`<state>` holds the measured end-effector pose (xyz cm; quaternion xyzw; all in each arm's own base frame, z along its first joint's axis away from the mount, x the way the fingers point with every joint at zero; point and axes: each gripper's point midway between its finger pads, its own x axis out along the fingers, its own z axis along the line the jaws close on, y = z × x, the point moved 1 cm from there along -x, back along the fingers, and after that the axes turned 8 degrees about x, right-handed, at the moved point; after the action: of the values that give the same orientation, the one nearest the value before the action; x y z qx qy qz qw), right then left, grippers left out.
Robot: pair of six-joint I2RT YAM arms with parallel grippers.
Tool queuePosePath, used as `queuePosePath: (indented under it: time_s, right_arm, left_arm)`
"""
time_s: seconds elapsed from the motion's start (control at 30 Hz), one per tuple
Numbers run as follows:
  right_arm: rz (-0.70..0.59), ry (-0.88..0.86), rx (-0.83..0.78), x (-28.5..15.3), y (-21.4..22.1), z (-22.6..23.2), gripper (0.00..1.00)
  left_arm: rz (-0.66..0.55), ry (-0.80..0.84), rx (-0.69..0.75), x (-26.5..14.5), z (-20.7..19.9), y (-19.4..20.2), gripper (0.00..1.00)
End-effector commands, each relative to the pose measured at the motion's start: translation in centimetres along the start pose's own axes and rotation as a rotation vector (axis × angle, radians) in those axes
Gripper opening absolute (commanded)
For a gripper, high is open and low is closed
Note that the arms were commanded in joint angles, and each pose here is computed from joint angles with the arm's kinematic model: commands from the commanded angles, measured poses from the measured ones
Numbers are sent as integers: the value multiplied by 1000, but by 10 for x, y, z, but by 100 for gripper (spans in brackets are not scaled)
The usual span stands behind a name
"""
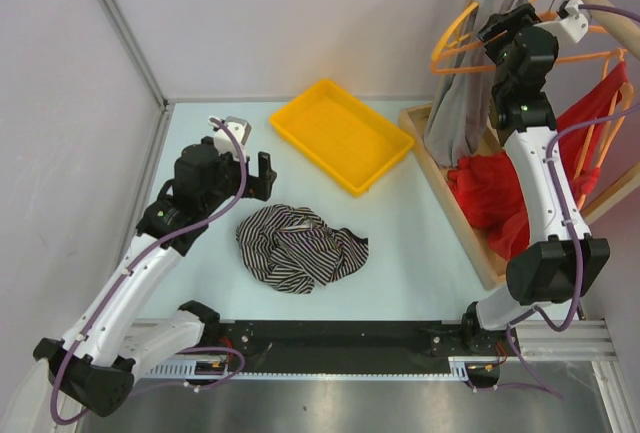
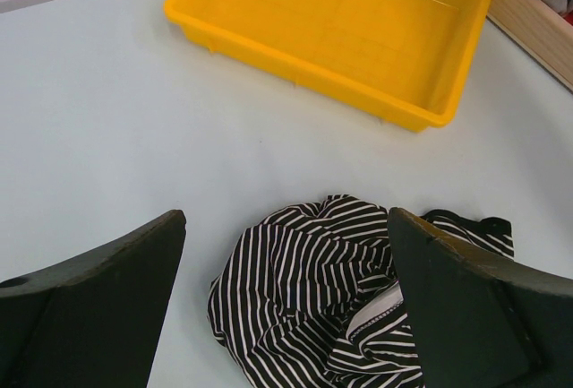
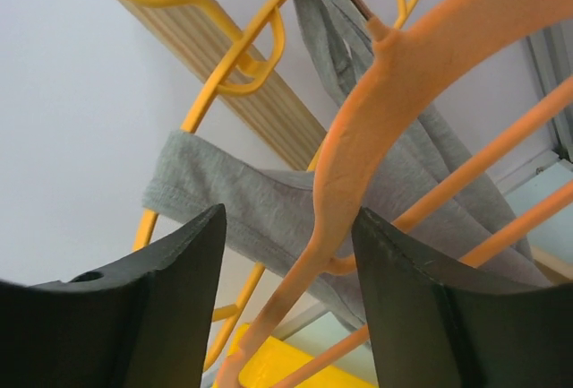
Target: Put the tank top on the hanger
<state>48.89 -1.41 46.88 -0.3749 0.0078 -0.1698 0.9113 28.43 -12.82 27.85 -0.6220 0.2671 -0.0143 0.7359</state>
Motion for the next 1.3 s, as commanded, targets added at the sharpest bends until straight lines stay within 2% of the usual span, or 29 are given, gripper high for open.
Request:
queuePosePath:
  time_s: [0.0, 0.03, 0.07, 0.37, 0.6, 0.93, 1.27]
  right_arm:
    - [-96, 49, 54, 8, -18, 0, 57]
    - [-96, 52, 53, 8, -17, 0, 53]
    - [-122, 29, 66, 9, -22, 6, 44]
    - [-156, -3, 47, -3, -31, 22, 11]
    - [-176, -50, 61, -30, -40, 37, 7]
    - [-200, -94, 67, -62, -54, 45, 7]
    - [-150, -57, 43, -50, -40, 26, 8]
  left_arm:
    - [-54, -1, 12, -3, 3, -11, 99]
    - [-55, -4, 12, -3, 4, -11, 99]
    - [-53, -5, 12, -4, 4, -10, 100]
    - [-63, -12, 10, -6, 6, -12, 99]
    - [-62, -10, 10, -6, 6, -11, 99]
    - [-64, -10, 9, -7, 6, -11, 99]
    - [-59, -4, 9, -6, 5, -10, 99]
